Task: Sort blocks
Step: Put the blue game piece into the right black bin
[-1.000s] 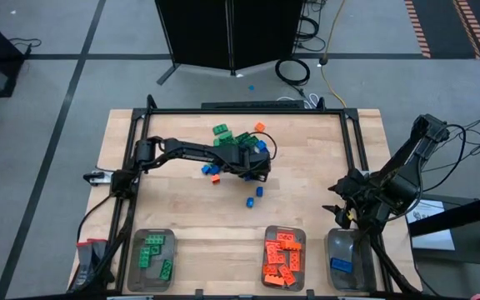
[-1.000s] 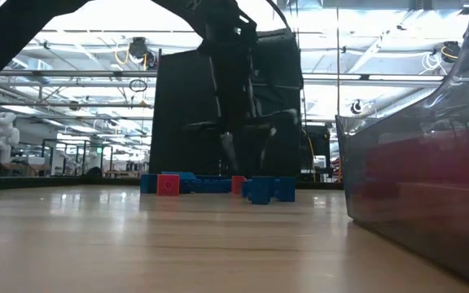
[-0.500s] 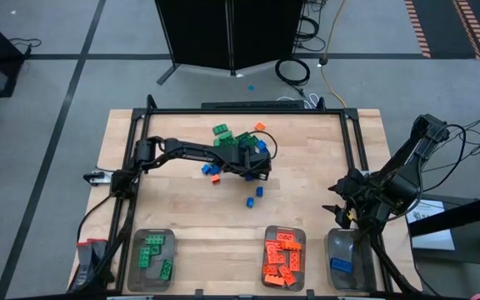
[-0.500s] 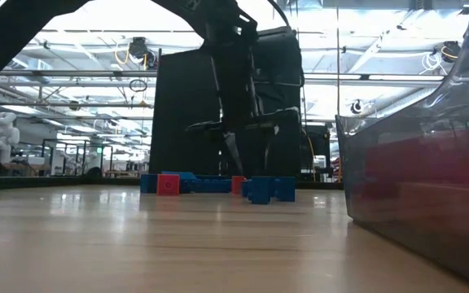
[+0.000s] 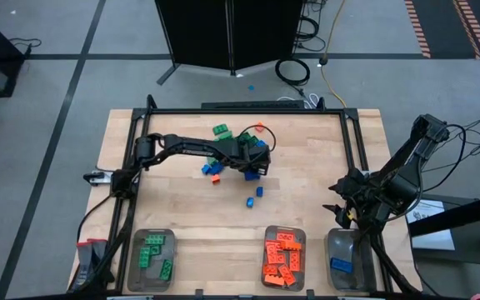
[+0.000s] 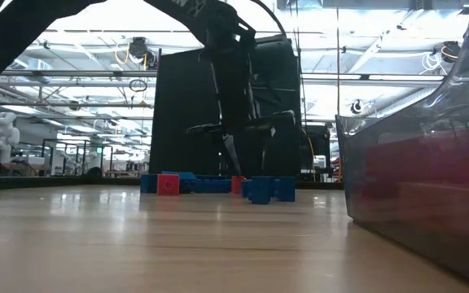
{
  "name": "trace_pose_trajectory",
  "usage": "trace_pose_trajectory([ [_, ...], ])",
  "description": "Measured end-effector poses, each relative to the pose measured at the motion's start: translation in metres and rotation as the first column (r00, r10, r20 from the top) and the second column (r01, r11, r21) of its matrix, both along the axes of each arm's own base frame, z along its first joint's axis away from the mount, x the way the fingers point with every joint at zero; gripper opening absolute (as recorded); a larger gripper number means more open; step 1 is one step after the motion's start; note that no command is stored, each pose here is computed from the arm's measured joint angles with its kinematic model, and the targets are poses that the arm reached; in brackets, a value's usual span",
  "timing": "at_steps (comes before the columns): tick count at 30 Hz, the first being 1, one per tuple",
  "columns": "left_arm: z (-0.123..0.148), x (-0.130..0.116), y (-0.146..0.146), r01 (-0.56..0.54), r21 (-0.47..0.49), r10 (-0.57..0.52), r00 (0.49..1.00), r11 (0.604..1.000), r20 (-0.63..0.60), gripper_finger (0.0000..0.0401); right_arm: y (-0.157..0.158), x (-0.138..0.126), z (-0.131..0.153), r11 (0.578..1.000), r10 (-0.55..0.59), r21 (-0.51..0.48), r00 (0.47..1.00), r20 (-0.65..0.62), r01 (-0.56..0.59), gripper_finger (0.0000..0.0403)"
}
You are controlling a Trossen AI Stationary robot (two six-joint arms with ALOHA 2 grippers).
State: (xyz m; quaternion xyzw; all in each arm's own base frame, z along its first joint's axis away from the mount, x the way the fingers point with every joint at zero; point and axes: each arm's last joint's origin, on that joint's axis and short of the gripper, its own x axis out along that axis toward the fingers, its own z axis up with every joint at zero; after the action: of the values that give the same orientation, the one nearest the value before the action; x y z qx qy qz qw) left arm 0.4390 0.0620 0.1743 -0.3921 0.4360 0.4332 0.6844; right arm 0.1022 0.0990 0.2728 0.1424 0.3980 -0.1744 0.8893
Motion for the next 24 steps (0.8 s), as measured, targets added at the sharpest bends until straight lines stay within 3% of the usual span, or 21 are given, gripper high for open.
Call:
trace_pose_trajectory([
  [13, -0.0013, 0.0002, -0.0016, 0.001, -0.008, -0.001, 1.0, 1.0, 0.006, 0.0196, -0.0002, -0.0002, -0.0001, 1.0, 0.001, -0.004, 1.0, -0.002, -0.001, 0.0304],
  [24, -0.005, -0.0001, -0.0021, -0.003, -0.017, 0.003, 1.0, 1.0, -0.008, 0.0264, -0.0006, -0.0005, -0.0002, 1.0, 0.001, -0.007, 1.0, -0.005, -0.001, 0.0304],
])
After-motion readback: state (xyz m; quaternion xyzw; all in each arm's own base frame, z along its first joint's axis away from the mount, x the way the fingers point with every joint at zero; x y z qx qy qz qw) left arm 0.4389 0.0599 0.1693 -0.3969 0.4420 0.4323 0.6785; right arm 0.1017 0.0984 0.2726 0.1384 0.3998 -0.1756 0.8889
